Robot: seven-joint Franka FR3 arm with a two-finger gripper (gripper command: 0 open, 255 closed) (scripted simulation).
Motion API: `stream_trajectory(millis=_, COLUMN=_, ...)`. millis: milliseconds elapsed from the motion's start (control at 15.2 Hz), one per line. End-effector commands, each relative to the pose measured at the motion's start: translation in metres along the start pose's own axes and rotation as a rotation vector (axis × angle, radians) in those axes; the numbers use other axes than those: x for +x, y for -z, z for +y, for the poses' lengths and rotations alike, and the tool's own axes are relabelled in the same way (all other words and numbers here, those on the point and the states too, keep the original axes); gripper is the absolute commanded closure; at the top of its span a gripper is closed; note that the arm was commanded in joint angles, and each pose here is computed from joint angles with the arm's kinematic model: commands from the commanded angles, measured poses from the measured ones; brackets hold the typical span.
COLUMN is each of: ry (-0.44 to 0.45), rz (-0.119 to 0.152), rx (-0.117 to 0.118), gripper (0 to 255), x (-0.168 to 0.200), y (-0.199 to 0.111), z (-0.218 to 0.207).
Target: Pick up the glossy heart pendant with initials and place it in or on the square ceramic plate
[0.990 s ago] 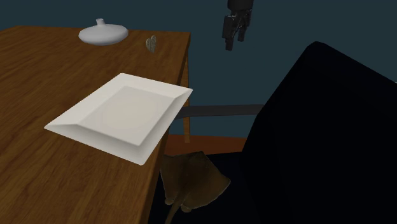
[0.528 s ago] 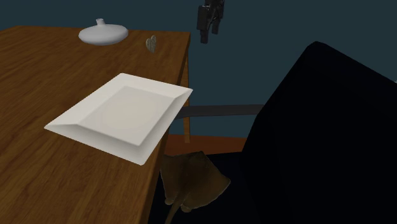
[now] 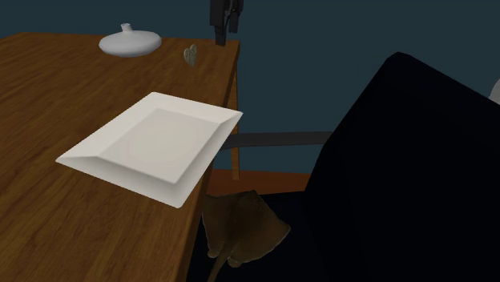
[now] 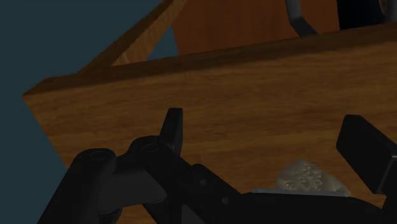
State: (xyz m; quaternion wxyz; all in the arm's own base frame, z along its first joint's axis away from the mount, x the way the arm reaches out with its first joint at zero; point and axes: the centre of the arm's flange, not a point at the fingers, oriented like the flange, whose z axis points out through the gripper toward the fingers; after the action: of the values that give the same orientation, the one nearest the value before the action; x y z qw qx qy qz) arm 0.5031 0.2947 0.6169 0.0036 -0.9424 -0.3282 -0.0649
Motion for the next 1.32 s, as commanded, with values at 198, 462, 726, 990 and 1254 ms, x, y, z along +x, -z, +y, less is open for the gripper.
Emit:
stream_trajectory(millis=198, ry=0.121, rz=0.058, rx=0.010, gripper=0, x=0.044, y=0.015, z=-0.036)
stream_trajectory(millis=462, ry=0.167, rz=0.080, rx=0.014, gripper=0, x=0.059, y=0.012, z=-0.052)
stream_trajectory(millis=726, ry=0.167, rz=0.080, rx=0.014, gripper=0, x=0.061, y=-0.009, z=-0.052)
stream_trajectory(millis=990, ry=0.167, rz=0.080, rx=0.014, gripper=0, x=0.061, y=-0.017, z=-0.052)
stream_trajectory(millis=1254, ry=0.167, rz=0.080, rx=0.014, gripper=0, x=0.061, y=-0.017, z=-0.052)
